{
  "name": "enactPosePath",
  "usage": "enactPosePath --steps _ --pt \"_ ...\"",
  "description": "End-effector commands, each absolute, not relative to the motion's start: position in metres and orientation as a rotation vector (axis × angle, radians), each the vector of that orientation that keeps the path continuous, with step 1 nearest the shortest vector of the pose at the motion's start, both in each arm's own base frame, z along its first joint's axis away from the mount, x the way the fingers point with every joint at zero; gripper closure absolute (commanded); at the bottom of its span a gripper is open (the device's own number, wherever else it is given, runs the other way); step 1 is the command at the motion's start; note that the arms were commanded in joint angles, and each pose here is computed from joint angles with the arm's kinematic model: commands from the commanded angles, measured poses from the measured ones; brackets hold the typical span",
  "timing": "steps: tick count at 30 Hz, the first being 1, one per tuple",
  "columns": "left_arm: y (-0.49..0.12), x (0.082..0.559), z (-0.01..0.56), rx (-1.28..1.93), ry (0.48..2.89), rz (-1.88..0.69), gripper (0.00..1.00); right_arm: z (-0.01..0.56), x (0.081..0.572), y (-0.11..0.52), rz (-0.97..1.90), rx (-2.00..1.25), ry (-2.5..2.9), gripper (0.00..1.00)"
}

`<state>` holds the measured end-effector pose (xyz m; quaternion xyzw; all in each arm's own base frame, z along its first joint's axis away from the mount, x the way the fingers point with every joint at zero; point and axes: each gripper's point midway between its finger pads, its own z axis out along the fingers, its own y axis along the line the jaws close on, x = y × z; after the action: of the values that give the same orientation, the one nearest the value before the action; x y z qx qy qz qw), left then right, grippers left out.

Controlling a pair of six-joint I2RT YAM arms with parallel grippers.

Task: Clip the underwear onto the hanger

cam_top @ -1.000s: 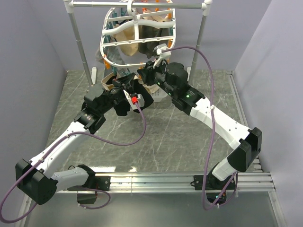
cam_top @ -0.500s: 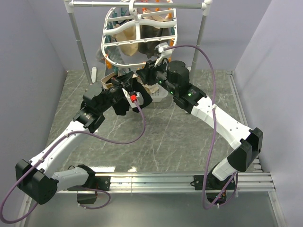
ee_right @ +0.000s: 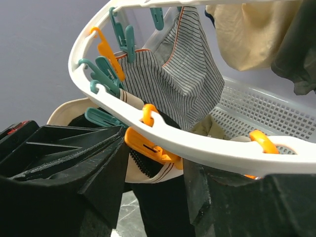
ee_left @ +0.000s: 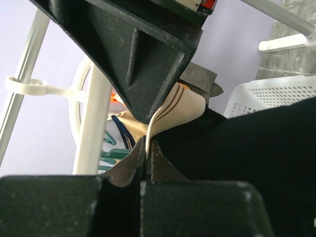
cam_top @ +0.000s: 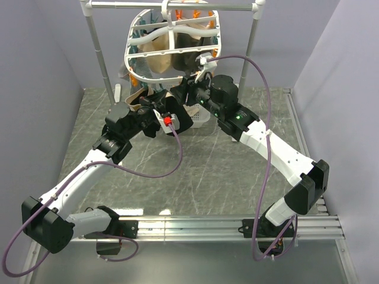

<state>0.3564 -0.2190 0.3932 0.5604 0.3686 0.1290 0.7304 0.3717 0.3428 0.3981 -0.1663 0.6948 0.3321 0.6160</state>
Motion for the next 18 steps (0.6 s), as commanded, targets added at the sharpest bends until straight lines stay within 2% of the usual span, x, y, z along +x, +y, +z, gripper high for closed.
enactPosePath --steps 1,18 --pt "-0.219 0.352 0.423 1.182 0.754 0.277 1.0 0.432 0.369 0.336 0.791 -0.352 1.534 0.45" --pt "-0.218 0.352 0.428 1.165 0.743 0.279 1.0 0.47 0.357 0.329 0.884 -0.322 1.468 0.28"
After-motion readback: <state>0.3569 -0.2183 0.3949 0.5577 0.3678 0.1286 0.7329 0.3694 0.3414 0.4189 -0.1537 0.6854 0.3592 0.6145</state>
